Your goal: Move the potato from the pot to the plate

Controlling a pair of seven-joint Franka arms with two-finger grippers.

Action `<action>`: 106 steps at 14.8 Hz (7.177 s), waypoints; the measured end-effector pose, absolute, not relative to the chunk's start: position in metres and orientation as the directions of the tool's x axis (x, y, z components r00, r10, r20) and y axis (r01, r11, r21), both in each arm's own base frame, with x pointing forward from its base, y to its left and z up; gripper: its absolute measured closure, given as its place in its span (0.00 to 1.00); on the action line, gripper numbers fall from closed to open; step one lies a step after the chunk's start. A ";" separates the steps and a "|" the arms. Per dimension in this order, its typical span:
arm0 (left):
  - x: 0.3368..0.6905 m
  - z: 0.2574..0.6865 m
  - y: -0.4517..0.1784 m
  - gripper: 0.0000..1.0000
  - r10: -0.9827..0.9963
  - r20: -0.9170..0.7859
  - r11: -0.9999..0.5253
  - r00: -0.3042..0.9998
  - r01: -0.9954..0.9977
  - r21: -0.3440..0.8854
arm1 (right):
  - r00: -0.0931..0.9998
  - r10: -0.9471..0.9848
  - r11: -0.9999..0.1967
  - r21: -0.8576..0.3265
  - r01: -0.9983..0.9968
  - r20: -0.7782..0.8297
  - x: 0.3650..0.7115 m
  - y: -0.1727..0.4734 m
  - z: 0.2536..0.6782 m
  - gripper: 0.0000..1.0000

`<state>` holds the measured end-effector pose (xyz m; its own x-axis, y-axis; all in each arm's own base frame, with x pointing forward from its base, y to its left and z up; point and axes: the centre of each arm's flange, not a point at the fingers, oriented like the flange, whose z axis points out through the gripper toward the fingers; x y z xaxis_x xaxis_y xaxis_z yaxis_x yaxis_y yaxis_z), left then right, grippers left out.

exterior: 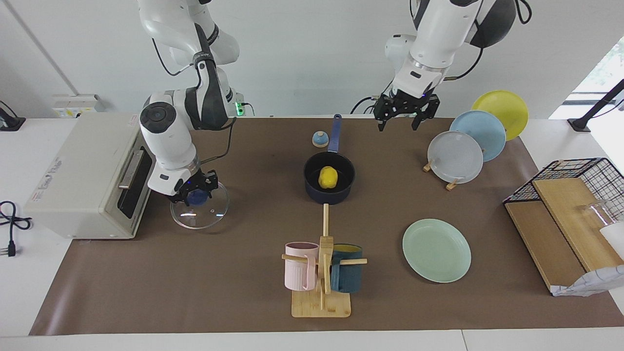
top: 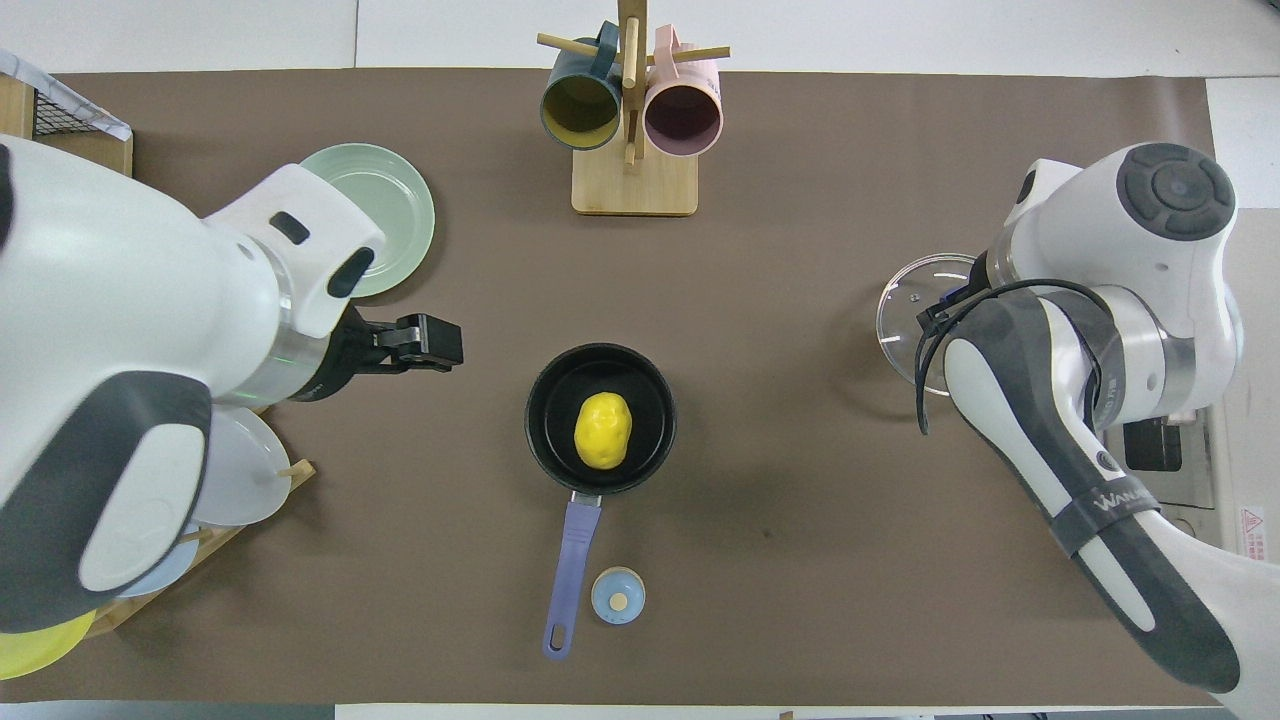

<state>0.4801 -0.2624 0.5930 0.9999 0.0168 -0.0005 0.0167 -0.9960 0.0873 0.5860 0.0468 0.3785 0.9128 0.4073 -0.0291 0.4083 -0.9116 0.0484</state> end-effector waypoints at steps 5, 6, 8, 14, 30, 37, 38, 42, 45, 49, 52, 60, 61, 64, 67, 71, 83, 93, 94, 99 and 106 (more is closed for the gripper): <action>0.443 0.513 -0.343 0.00 0.004 0.011 -0.995 1.000 0.003 0.101 | 0.920 0.392 -0.919 0.032 0.392 -0.015 0.543 0.034 0.341 0.35; 0.441 0.489 -0.357 0.00 0.004 0.002 -0.995 1.000 0.004 0.096 | 0.920 0.392 -0.919 0.033 0.392 -0.006 0.539 0.034 0.340 0.35; 0.442 0.440 -0.381 0.00 0.003 -0.014 -0.996 1.000 0.004 0.084 | 0.920 0.391 -0.920 0.033 0.391 0.003 0.532 0.034 0.334 0.35; 0.441 0.378 -0.390 0.00 0.001 -0.023 -0.997 1.000 0.002 0.073 | 0.920 0.390 -0.920 0.041 0.389 0.025 0.536 0.034 0.350 0.00; 0.430 0.319 -0.407 0.00 -0.053 -0.019 -0.998 0.998 -0.052 0.037 | 0.992 0.084 -0.996 0.034 0.088 -0.094 0.547 0.029 0.599 0.00; 0.436 0.322 -0.403 0.34 -0.046 -0.008 -0.998 0.999 -0.045 0.038 | 0.992 0.073 -0.996 0.034 0.077 -0.100 0.550 0.023 0.595 0.00; 0.436 0.323 -0.403 0.34 -0.045 -0.007 -0.998 0.999 -0.044 0.038 | 0.992 0.073 -0.996 0.034 0.077 -0.100 0.550 0.023 0.595 0.00; 0.445 0.333 -0.399 0.34 -0.031 0.008 -0.998 0.999 -0.031 0.048 | 0.993 0.072 -0.996 0.055 0.077 -0.095 0.551 0.021 0.598 0.00; 0.456 0.365 -0.393 0.34 -0.013 0.010 -0.999 1.000 -0.013 0.051 | 0.993 0.072 -0.995 0.059 0.078 -0.090 0.551 0.021 0.600 0.00; 0.483 0.462 -0.357 0.34 0.055 0.004 -0.997 0.998 0.055 0.051 | 0.996 0.046 -0.997 0.059 0.051 -0.081 0.552 0.008 0.601 0.00; 0.529 0.535 -0.293 0.34 0.113 0.014 -0.991 0.993 0.112 0.074 | 0.997 0.006 -0.998 0.059 0.011 -0.078 0.553 -0.014 0.601 0.00; 0.650 0.491 -0.113 0.34 0.047 0.042 -0.995 0.998 0.043 0.085 | 0.997 0.001 -0.998 0.059 0.005 -0.077 0.553 -0.017 0.602 0.00; 0.662 0.470 -0.106 0.34 0.043 0.045 -0.996 0.998 0.039 0.083 | 0.997 0.001 -0.998 0.059 0.005 -0.076 0.553 -0.017 0.602 0.00; 0.687 0.407 -0.096 0.34 0.027 0.042 -0.997 0.999 0.024 0.077 | 0.998 0.001 -0.998 0.060 0.005 -0.067 0.554 -0.017 0.603 0.00; 0.699 0.365 -0.098 0.34 0.008 0.054 -0.997 0.998 0.004 0.075 | 0.998 0.002 -0.998 0.060 0.005 -0.064 0.554 -0.017 0.603 0.00; 0.700 0.357 -0.102 0.34 -0.007 0.062 -0.997 0.998 -0.011 0.071 | 0.998 0.005 -0.998 0.060 0.009 -0.064 0.554 -0.015 0.603 0.00; 0.698 0.353 -0.100 0.00 -0.059 0.095 -0.996 0.994 -0.064 0.054 | 0.998 0.009 -0.998 0.059 0.013 -0.064 0.554 -0.013 0.603 0.00; 0.599 0.602 -0.033 0.00 0.030 0.088 -0.998 0.996 0.026 0.056 | 0.998 0.009 -0.998 0.059 0.013 -0.064 0.554 -0.013 0.603 0.00; 0.583 0.620 -0.031 0.00 0.028 0.074 -0.998 0.997 0.024 0.052 | 0.998 0.009 -0.998 0.059 0.013 -0.064 0.554 -0.013 0.603 0.00; 0.538 0.636 -0.037 0.00 0.004 -0.061 -1.000 0.998 0.006 0.026 | 0.998 0.009 -0.998 0.059 0.013 -0.064 0.554 -0.013 0.603 0.00; 0.538 0.630 -0.050 0.00 -0.018 -0.024 -0.999 1.000 -0.017 0.027 | 0.998 0.010 -0.998 0.059 0.013 -0.064 0.554 -0.013 0.603 0.00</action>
<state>0.5379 -0.0497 0.6302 0.9995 -0.0179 -0.0244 -0.0172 -0.9995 0.0273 0.5545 -0.0126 0.6035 0.9979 0.0095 -0.0637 0.0133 -0.9982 0.0593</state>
